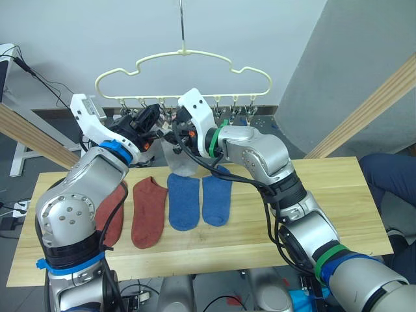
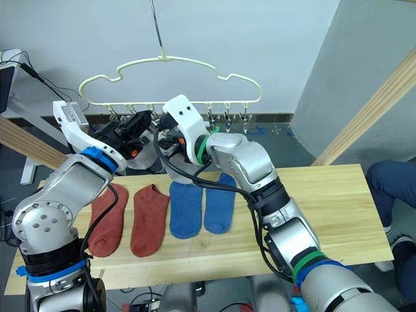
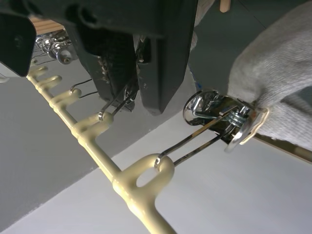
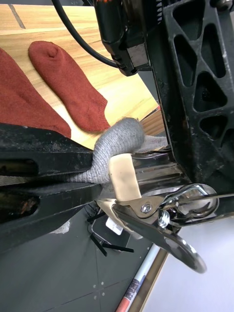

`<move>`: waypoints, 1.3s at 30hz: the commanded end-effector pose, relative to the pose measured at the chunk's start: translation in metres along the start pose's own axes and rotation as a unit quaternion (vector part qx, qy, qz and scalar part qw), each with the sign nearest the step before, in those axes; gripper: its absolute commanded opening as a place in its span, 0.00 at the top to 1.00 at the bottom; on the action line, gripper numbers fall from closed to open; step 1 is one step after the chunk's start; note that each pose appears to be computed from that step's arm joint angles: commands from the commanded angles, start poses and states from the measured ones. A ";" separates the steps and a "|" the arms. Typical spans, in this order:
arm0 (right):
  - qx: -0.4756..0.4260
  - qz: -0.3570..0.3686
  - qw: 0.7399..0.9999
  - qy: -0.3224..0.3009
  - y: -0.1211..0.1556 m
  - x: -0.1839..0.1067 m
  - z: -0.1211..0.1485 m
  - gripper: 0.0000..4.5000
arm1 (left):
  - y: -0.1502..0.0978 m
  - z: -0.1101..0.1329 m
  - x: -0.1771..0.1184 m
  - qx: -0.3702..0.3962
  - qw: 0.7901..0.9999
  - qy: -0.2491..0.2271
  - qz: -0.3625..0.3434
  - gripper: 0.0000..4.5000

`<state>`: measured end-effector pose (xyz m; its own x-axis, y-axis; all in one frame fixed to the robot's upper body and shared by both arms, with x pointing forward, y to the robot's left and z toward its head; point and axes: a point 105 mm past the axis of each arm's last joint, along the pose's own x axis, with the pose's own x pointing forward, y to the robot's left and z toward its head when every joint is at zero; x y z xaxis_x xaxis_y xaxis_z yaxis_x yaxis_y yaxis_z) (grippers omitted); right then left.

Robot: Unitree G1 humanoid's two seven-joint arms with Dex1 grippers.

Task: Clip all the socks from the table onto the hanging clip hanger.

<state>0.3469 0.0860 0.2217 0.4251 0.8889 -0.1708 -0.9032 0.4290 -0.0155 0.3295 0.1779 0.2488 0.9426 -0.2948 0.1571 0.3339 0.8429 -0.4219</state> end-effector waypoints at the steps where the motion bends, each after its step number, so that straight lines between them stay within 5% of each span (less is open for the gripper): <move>1: -0.017 0.025 0.999 -0.044 0.013 -0.003 0.025 1.00 | 0.001 -0.003 -0.003 0.011 1.000 0.007 0.003 0.61; 4: -0.015 0.027 0.999 -0.044 0.015 -0.004 0.025 1.00 | 0.001 -0.003 -0.004 0.010 1.000 0.007 0.001 0.42; 9: -0.007 0.040 0.998 -0.040 0.020 -0.005 0.022 1.00 | 0.001 -0.003 -0.005 0.013 1.000 0.008 0.002 0.42; 17: -0.004 0.044 0.998 -0.035 0.023 -0.006 0.019 0.37 | -0.004 -0.003 -0.008 0.052 0.999 0.013 -0.010 0.41; 28: 0.006 0.039 0.999 -0.019 0.023 -0.031 0.002 0.37 | -0.010 -0.011 -0.034 0.148 0.987 0.047 -0.030 0.41; 39: -0.002 0.041 0.999 -0.013 0.015 -0.109 -0.028 0.37 | -0.005 -0.009 -0.056 0.255 0.966 0.007 -0.025 0.41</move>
<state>0.3018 0.0010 0.2047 0.3936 0.9000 -0.1872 -0.9156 0.4021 0.0080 0.2837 0.1932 0.2253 0.9443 -0.3152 0.0949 0.3147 0.9490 0.0209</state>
